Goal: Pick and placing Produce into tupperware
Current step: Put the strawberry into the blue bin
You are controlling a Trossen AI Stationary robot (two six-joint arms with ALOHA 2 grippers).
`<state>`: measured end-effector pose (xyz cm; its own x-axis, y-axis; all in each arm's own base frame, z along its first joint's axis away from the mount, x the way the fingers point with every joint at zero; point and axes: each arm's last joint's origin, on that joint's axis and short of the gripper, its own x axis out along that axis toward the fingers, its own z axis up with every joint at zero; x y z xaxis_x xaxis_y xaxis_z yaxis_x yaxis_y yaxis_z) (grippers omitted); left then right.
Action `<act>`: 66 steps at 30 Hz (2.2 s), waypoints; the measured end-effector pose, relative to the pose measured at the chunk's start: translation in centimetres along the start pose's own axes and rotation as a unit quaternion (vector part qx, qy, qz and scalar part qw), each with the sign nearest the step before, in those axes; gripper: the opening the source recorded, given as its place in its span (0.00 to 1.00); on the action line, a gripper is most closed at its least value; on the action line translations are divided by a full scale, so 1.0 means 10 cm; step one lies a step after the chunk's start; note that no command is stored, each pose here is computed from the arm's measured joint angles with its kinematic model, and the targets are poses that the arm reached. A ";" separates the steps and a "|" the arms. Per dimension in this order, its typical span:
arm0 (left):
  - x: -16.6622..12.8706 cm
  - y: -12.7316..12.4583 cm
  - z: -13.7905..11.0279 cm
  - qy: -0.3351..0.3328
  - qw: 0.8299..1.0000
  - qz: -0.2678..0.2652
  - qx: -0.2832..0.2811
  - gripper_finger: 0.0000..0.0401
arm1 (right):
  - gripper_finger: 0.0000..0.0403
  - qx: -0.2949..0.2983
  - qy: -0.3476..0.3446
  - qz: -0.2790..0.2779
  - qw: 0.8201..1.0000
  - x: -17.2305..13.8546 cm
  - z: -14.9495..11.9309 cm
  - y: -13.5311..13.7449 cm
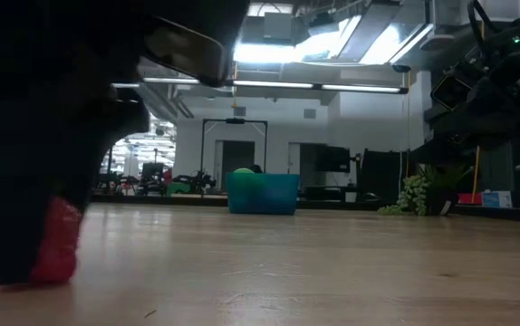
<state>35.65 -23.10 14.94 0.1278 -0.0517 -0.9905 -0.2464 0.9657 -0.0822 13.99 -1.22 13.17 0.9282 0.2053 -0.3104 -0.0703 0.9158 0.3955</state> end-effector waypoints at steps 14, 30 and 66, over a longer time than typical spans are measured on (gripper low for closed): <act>-0.72 0.42 0.19 -0.063 0.998 0.023 0.021 0.32 | 0.74 0.000 0.001 0.000 1.000 0.00 0.00 0.00; -1.60 0.27 -0.65 -0.350 0.918 0.182 0.044 0.32 | 0.74 -0.011 0.005 -0.002 1.000 0.00 -0.01 0.00; -0.03 0.98 -0.74 -0.544 0.833 -0.086 0.051 0.32 | 0.74 0.005 0.006 -0.002 1.000 0.00 -0.01 0.00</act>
<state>26.07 -15.46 13.64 0.9615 0.0161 -0.2742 -0.0584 0.9875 -0.1467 13.94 -1.22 13.03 0.9236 0.2062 -0.3232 -0.0630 0.9131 0.4027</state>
